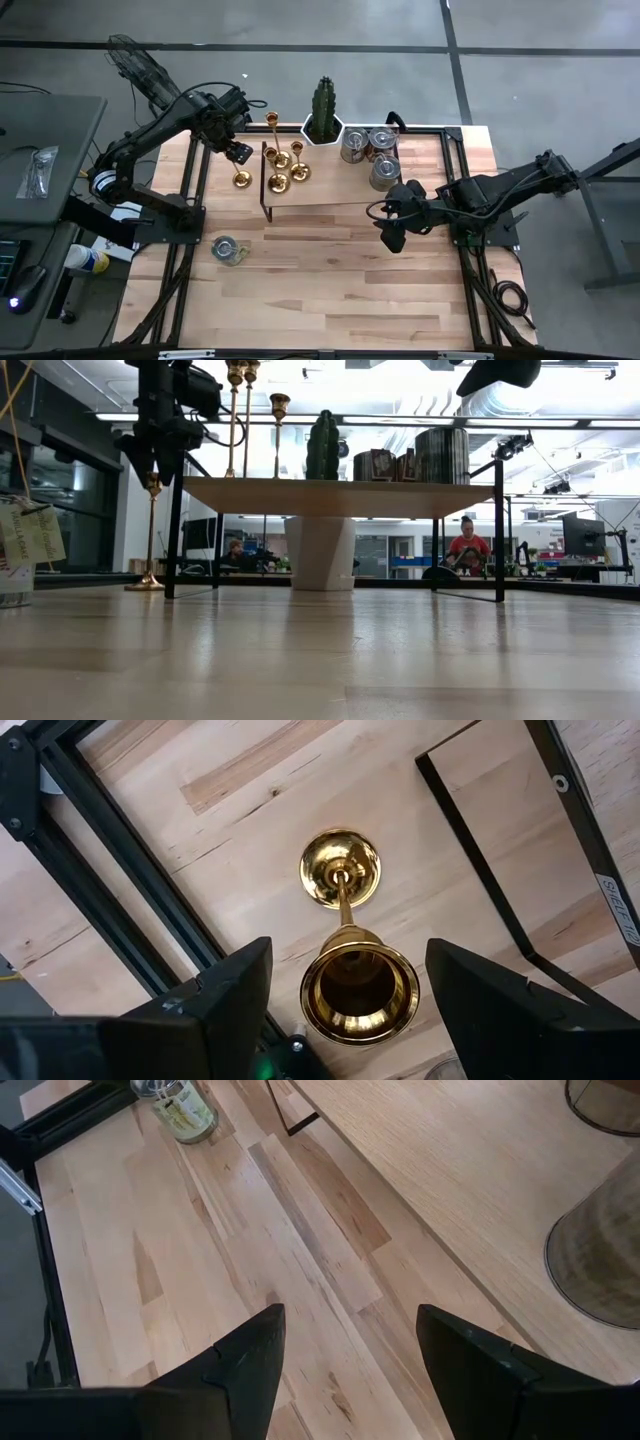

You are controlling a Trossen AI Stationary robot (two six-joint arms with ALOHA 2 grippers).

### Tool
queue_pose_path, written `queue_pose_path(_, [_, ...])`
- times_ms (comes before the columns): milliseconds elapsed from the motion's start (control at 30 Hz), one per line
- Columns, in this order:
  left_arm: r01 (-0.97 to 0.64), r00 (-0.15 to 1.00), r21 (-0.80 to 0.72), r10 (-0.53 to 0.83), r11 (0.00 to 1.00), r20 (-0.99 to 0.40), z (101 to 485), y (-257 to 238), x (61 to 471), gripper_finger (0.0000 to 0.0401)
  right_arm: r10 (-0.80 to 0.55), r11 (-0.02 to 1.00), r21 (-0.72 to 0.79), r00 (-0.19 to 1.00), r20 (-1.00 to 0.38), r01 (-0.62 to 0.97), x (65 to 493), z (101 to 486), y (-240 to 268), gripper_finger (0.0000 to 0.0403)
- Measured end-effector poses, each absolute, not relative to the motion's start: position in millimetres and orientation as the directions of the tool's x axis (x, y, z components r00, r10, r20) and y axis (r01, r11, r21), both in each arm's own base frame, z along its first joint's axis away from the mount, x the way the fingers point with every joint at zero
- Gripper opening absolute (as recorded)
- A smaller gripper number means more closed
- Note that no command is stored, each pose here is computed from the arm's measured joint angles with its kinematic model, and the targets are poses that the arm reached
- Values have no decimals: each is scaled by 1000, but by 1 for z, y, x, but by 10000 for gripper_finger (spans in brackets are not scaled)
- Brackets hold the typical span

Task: Pick & Place candle stick holders
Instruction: Put the gold candle holder on the shelf

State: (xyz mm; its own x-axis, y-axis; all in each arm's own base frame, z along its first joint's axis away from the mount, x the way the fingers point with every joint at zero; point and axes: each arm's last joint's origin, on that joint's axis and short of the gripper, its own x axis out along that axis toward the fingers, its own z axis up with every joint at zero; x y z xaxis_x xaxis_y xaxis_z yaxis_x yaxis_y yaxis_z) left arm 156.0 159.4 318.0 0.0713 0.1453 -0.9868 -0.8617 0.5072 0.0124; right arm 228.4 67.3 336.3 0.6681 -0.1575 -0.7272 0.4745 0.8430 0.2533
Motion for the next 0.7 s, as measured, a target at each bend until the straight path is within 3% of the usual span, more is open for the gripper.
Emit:
queue_pose_path(333, [-862, 72, 13, 146, 507, -987, 318, 159, 156, 250, -158, 843, 253, 668, -727, 474, 228, 336, 67, 220])
queue_pose_path(700, [-862, 72, 13, 146, 507, -987, 318, 159, 156, 161, -157, 843, 254, 668, -727, 475, 228, 336, 67, 220])
